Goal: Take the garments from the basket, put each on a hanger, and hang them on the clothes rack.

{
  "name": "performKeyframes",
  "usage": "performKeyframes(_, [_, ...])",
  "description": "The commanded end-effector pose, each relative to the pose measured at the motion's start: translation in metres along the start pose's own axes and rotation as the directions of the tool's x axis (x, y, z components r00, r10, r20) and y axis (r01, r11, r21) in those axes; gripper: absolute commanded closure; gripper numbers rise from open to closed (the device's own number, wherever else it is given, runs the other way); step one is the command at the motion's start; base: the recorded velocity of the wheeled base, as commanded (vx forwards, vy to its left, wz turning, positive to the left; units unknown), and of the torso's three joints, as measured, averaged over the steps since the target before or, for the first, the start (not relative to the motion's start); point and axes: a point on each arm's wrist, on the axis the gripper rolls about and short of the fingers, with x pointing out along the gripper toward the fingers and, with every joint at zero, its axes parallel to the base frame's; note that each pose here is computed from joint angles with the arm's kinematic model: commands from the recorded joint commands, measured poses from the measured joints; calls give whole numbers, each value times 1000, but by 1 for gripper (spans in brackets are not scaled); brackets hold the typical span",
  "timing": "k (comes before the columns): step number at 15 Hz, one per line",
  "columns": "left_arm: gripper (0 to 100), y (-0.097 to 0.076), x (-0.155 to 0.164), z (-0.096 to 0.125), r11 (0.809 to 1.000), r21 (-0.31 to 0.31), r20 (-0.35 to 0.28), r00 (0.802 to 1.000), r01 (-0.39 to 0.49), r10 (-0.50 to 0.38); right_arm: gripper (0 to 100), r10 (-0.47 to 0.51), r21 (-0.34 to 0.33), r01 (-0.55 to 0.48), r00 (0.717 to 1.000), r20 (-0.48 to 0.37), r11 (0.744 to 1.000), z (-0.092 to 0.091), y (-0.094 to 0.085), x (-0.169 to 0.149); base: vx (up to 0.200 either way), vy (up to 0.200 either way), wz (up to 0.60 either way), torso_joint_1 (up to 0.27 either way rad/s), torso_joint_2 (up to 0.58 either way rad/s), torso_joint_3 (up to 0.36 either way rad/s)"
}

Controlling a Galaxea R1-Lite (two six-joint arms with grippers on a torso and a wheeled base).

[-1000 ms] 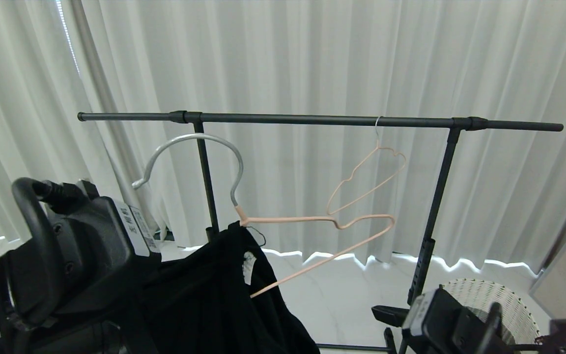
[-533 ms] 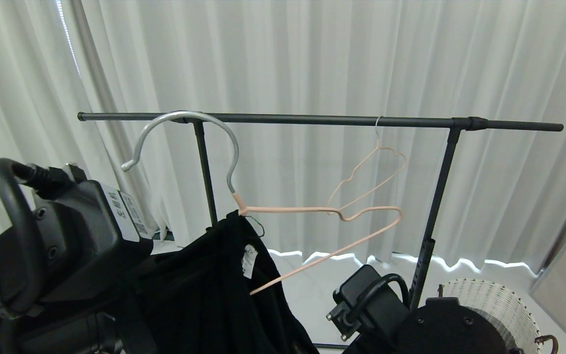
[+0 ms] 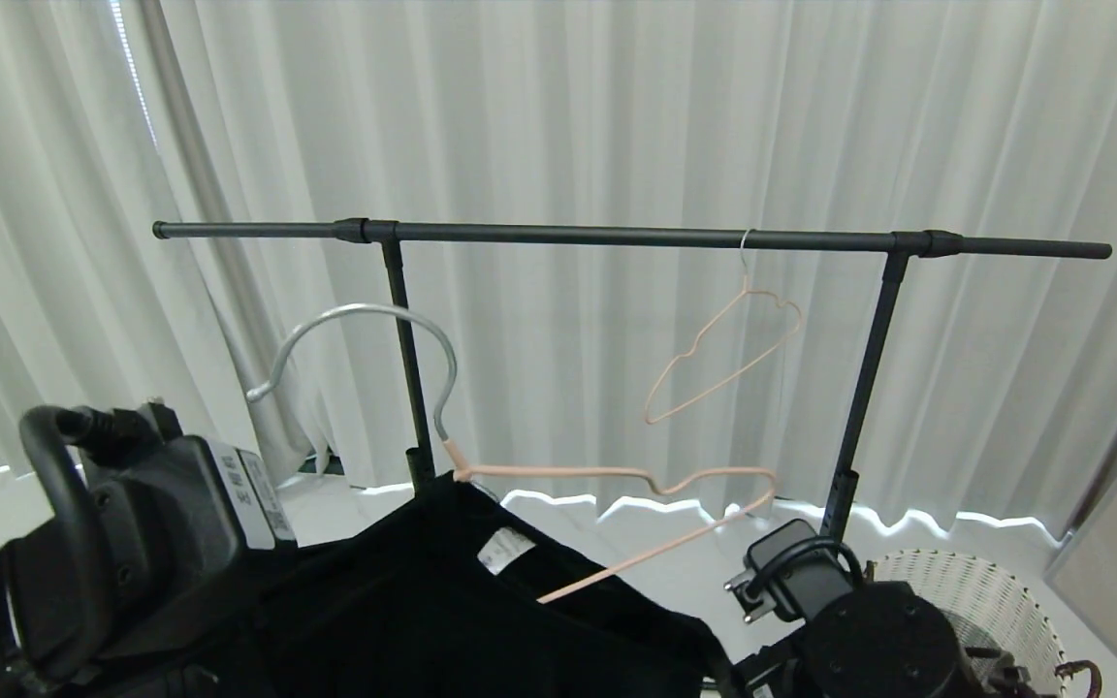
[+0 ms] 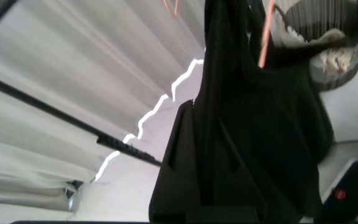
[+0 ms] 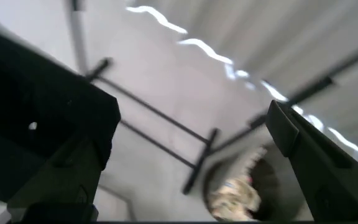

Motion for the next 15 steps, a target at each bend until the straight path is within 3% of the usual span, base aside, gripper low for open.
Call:
performKeyframes(1, [100,-5,-7,-15,1000,4,-15,1000,6,-6,0,-129,38,129,992,-4,991,6,-31,8,0,0,0,0,0,0])
performKeyframes(3, [100,-10,-11,-27,1000,9,-34,999,15,-15,0,-187,58,187,982,7,981,13,-48,10,0,0,0,0,0,0])
performKeyframes(9, [100,-23,-6,-52,998,33,-126,991,52,-48,0,-179,72,174,981,79,982,27,-61,-10,0,0,0,0,0,0])
performKeyframes(11, [100,-24,1,-53,998,31,-156,986,62,-56,0,-145,51,140,985,97,989,27,-57,-17,0,0,0,0,0,0])
performKeyframes(13, [100,-20,6,-49,999,23,-172,984,48,-44,0,-52,-4,53,993,107,999,19,-39,-29,0,0,0,0,0,0])
performKeyframes(15, [100,-16,9,-52,1000,17,-215,977,-16,19,0,37,-65,-30,993,108,997,9,-24,-42,0,0,0,0,0,0])
